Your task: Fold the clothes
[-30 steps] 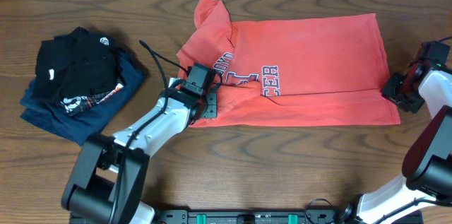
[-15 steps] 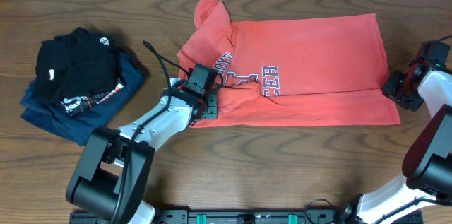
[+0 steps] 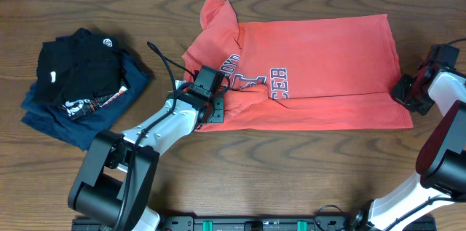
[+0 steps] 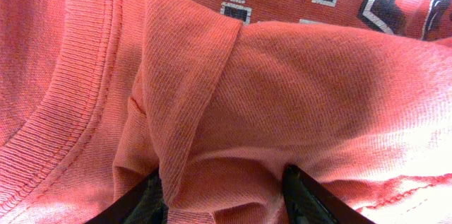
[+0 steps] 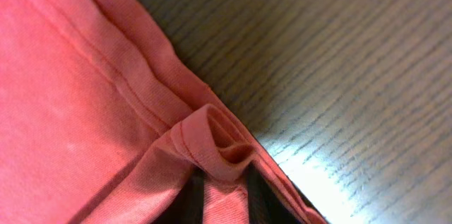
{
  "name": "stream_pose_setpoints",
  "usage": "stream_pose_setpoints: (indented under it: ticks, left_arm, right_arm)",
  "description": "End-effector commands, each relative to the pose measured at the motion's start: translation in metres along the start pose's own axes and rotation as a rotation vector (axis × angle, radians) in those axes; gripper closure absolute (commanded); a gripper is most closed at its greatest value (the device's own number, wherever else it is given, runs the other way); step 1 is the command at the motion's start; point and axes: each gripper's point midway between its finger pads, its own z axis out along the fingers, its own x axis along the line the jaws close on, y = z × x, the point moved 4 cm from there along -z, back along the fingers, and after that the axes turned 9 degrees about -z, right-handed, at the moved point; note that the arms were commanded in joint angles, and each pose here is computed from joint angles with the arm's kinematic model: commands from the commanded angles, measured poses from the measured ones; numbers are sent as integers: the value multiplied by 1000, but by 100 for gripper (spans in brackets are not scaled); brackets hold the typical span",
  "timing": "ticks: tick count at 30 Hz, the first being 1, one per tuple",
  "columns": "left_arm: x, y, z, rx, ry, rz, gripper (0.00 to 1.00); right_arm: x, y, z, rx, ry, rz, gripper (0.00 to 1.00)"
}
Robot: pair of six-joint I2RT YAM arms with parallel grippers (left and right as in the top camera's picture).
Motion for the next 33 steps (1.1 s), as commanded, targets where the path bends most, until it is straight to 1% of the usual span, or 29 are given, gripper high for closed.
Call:
stream_pose_setpoints:
  ticks: [1, 4, 9, 16, 18, 20, 22, 29, 33]
  left_arm:
    - [8, -9, 11, 37, 35, -18, 47]
    - [8, -9, 11, 37, 35, -18, 47]
    - [8, -9, 11, 37, 35, -18, 47]
    - [8, -9, 11, 37, 35, -18, 47]
    - [8, -9, 11, 37, 35, -17, 47]
    - [8, -9, 11, 37, 35, -17, 47]
    - [8, -9, 11, 37, 35, -17, 47]
    - [8, -9, 11, 37, 35, -17, 47]
    - [8, -9, 11, 37, 36, -17, 47]
  right_arm:
    - [2, -1, 2, -1, 9, 6, 99]
    - [3, 6, 1, -31, 17, 19, 99]
    - [16, 26, -8, -102, 111, 26, 99]
    - [27, 49, -16, -191, 197, 64, 99]
    - [28, 54, -18, -215, 206, 68, 96]
    - [29, 59, -19, -240, 210, 66, 87]
    - [29, 62, -20, -257, 213, 64, 81]
    - [28, 70, -22, -297, 216, 66, 79]
    - [24, 62, -22, -255, 208, 75, 78]
